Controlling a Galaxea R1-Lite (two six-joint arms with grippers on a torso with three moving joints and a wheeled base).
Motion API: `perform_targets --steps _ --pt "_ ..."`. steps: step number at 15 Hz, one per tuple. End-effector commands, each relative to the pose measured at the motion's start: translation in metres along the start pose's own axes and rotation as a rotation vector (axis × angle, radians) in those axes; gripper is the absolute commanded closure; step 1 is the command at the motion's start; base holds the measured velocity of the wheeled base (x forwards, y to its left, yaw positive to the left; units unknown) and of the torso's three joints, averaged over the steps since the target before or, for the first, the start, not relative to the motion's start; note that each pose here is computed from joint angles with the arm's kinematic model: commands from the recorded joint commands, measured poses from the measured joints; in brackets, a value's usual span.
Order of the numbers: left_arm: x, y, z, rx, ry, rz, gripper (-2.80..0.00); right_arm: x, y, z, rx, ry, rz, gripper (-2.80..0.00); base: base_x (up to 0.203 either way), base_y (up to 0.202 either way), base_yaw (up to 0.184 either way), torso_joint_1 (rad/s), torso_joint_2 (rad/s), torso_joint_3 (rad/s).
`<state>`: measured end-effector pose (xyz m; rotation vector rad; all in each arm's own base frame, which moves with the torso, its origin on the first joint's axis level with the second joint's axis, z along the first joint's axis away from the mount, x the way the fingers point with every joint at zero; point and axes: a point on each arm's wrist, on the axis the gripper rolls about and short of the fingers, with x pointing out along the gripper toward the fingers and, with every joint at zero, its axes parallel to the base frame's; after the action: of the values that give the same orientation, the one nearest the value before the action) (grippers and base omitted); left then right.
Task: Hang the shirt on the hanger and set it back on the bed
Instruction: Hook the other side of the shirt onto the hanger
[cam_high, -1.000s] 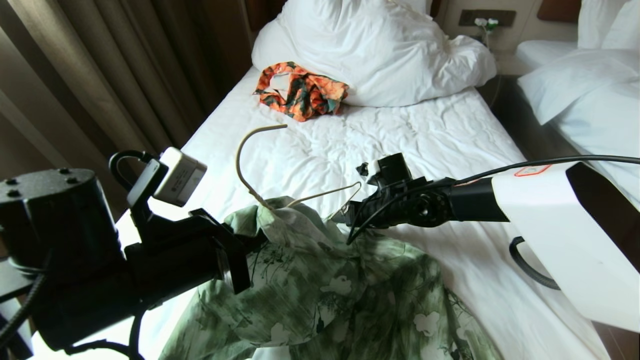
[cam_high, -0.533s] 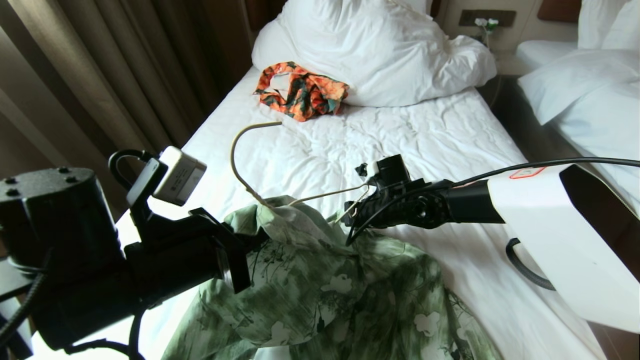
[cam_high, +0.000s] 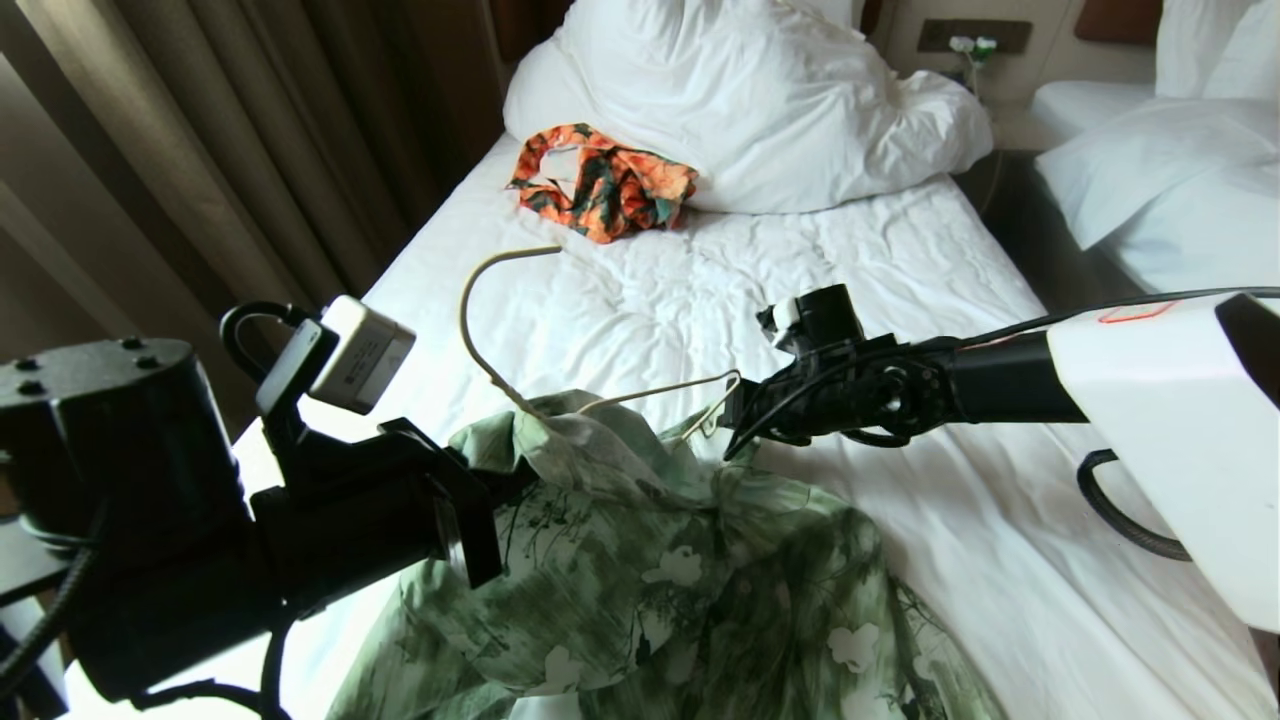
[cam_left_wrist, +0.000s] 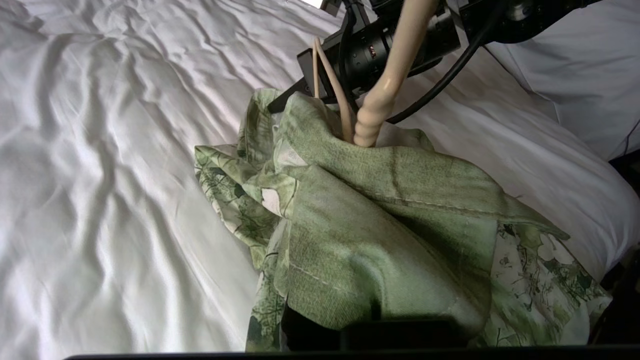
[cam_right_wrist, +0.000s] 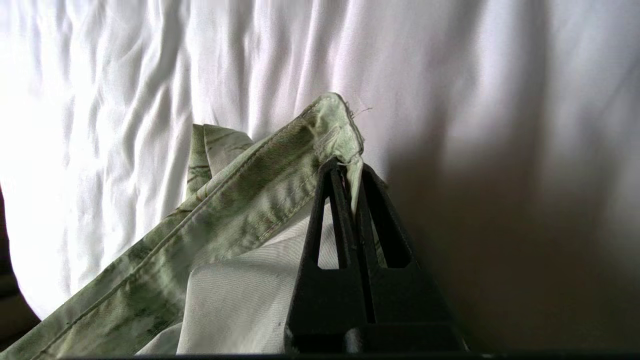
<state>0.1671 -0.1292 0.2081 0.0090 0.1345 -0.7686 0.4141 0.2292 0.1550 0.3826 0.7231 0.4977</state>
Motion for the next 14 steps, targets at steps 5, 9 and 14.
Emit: perform_targets --steps 5,9,14 --pt "0.004 -0.002 -0.003 -0.001 0.014 -0.009 0.0 -0.042 -0.004 0.022 0.086 -0.098 -0.058 0.0 0.0 0.0 0.0 0.0 0.0 0.0" --pt "0.004 -0.004 -0.001 0.003 0.009 -0.002 0.0 -0.062 -0.001 0.021 0.09 -0.091 -0.065 0.0 0.0 0.0 0.0 0.0 0.0 0.0" --pt "-0.001 -0.006 0.004 0.008 -0.017 0.005 0.0 -0.087 -0.003 0.029 0.103 -0.094 -0.091 0.0 0.0 0.0 0.0 0.0 0.0 0.0"
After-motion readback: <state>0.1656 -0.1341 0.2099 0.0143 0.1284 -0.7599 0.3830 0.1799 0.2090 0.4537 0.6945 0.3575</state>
